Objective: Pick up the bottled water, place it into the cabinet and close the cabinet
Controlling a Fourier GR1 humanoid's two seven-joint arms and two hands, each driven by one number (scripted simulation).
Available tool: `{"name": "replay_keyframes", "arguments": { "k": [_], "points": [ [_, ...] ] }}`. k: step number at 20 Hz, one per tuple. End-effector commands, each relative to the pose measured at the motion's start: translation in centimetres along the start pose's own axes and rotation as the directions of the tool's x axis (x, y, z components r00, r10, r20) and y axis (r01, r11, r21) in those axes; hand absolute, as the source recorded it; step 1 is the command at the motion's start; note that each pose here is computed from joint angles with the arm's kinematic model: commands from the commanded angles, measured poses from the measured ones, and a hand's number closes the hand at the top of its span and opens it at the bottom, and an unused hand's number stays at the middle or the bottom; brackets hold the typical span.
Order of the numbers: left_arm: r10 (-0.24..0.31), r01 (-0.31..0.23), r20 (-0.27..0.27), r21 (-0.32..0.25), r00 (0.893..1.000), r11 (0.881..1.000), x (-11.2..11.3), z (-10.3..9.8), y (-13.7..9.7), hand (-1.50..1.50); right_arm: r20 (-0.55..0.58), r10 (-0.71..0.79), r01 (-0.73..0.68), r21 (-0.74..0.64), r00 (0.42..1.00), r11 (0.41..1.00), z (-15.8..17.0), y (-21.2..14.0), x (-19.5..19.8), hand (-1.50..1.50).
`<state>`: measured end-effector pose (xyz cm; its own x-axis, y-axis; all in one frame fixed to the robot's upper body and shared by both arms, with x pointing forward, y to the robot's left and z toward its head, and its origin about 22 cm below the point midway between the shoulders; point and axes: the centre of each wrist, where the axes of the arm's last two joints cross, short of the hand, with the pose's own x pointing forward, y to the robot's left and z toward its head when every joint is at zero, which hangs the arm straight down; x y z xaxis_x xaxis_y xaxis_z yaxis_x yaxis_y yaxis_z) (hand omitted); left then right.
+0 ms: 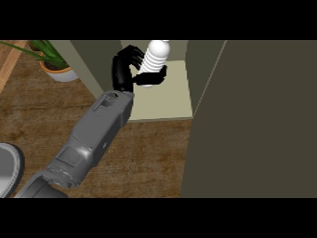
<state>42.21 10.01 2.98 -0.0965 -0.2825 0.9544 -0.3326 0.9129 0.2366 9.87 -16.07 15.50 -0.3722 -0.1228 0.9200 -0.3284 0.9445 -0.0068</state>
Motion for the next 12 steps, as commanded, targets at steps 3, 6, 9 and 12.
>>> {"name": "replay_keyframes", "arguments": {
  "k": [3, 6, 9, 12],
  "points": [
    [-0.033, 0.034, -0.029, 0.023, 0.999, 0.999, -0.4, -0.2, -0.1, 1.50, 0.012, 0.003, -0.003, 0.020, 1.000, 1.000, 0.5, 0.1, 1.8, -1.50],
    [-0.095, 0.096, -0.015, 0.043, 0.995, 0.994, -1.2, 0.0, 0.0, 1.50, 0.027, -0.008, 0.007, 0.024, 1.000, 1.000, 0.8, 0.6, 1.2, -1.50],
    [-0.152, 0.152, -0.001, 0.040, 0.988, 0.988, -3.8, 0.9, 1.3, -1.50, 0.034, -0.017, 0.016, 0.019, 0.999, 1.000, 1.1, 0.2, 2.1, -1.50],
    [-0.227, 0.229, -0.038, 0.045, 0.973, 0.972, -3.0, -0.3, 1.9, -1.50, 0.043, -0.017, 0.016, 0.026, 0.999, 1.000, 1.1, 0.0, 2.0, -1.50]
  ]
}}
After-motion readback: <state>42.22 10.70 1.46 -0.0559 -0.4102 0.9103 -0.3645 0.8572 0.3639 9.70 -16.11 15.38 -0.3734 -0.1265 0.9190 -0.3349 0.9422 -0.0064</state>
